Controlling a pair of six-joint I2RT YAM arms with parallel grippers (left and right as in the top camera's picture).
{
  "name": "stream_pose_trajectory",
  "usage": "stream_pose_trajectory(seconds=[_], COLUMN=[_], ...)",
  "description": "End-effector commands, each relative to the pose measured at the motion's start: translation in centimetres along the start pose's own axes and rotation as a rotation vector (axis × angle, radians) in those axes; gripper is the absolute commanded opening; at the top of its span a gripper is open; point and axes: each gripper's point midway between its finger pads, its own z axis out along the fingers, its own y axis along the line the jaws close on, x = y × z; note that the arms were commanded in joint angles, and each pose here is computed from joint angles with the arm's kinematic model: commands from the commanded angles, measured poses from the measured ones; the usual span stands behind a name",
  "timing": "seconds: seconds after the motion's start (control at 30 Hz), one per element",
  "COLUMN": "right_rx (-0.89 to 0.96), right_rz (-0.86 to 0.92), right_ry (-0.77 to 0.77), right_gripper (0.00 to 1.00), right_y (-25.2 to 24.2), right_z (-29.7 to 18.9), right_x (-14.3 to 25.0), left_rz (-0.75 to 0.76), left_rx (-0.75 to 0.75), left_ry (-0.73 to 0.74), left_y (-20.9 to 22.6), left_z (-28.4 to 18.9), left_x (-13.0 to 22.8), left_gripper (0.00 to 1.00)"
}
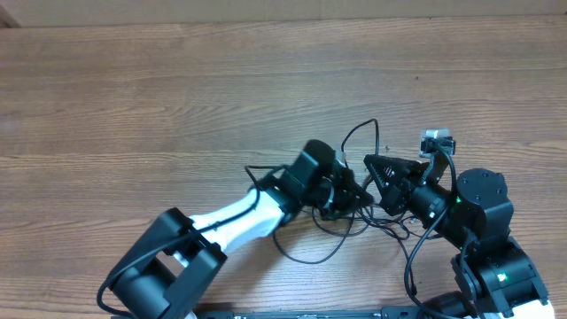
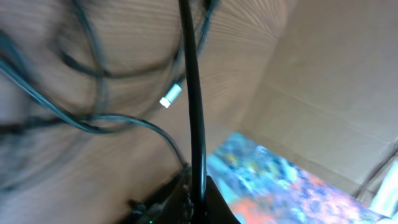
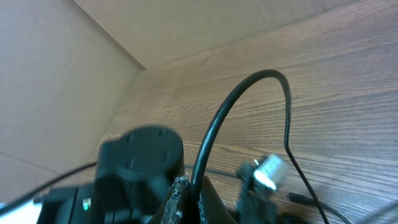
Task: Untangle cables
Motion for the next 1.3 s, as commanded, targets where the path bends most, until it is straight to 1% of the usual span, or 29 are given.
stream_pose_trajectory(seconds=[0.0,0.03,0.13,0.17,0.23,0.3,0.4,0.5,0.57,0.7,0.8,0.83,0.87,0.93,1.0,1.03,1.17,1.27], right_rx=[-0.013,-0.008,-0.040,-0.046,-0.004,0.067,0.185,0.242,0.283,0.372,0.448,0.471,0.499,0.571,0.668,0.714,0.998,1.177], right_rz=[-0.028,-0.035,-0.162,-0.205,-0.224,-0.225,-0.219,-0.279,-0.305,-0.320,-0.295,-0.296,-0.296,-0.321,-0.374,-0.390,-0.444,-0.525], right_ry=[-0.050,-0.067,-0.141,-0.185,-0.293,-0.415,-0.615,-0.737,-0.792,-0.872,-0.939,-0.957,-0.979,-1.018,-1.035,-1.040,-1.035,-0.956], right_gripper=[0.04,0.04,0.04,0.04,0.04,0.04,0.04,0.04,0.04,0.04,0.04,0.04,0.04,0.04,0.04,0.04,0.04,0.04], right_y=[1.1,1.2,3.2,4.1,5.0,5.5,6.2,7.9,8.8,9.4,9.0,8.9,8.7,8.4,7.9,7.6,5.6,4.2], right_z=[-0.8,-1.0,-2.1,-2.8,-4.6,-6.8,-11.3,-15.1,-17.3,-20.8,-23.1,-23.6,-24.2,-25.4,-26.3,-26.6,-27.8,-27.0], right_x=[-1.7,-2.2,-4.8,-6.1,-9.3,-12.5,-17.4,-20.5,-22.0,-23.9,-24.8,-25.0,-25.2,-25.7,-26.2,-26.4,-27.6,-28.3], left_rz=[0.162,0.157,0.088,0.047,-0.033,-0.101,-0.182,-0.242,-0.280,-0.314,-0.338,-0.346,-0.349,-0.349,-0.349,-0.349,-0.351,-0.351], left_rx=[-0.035,-0.075,-0.261,-0.341,-0.493,-0.620,-0.787,-0.929,-0.973,-0.955,-0.944,-0.942,-0.941,-0.941,-0.941,-0.941,-0.937,-0.937], left_ry=[-0.042,-0.064,-0.173,-0.223,-0.315,-0.378,-0.429,-0.477,-0.510,-0.534,-0.551,-0.555,-0.557,-0.557,-0.557,-0.557,-0.551,-0.551], left_y=[0.7,1.7,5.7,7.3,10.3,12.8,16.0,18.2,18.8,18.7,18.6,18.6,18.6,18.6,18.6,18.6,18.6,18.6], left_z=[-2.6,-3.5,-7.6,-9.4,-12.8,-15.6,-19.0,-21.7,-22.7,-22.5,-22.4,-22.5,-22.4,-22.4,-22.4,-22.4,-22.3,-22.4], left_x=[-2.3,-2.9,-4.8,-5.4,-6.1,-6.1,-5.6,-5.1,-4.9,-5.0,-5.1,-5.1,-5.1,-5.1,-5.1,-5.1,-5.0,-5.0], left_gripper=[0.04,0.04,0.04,0.04,0.04,0.04,0.04,0.04,0.04,0.04,0.05,0.11,0.27,0.77,1.00,1.00,1.00,1.00])
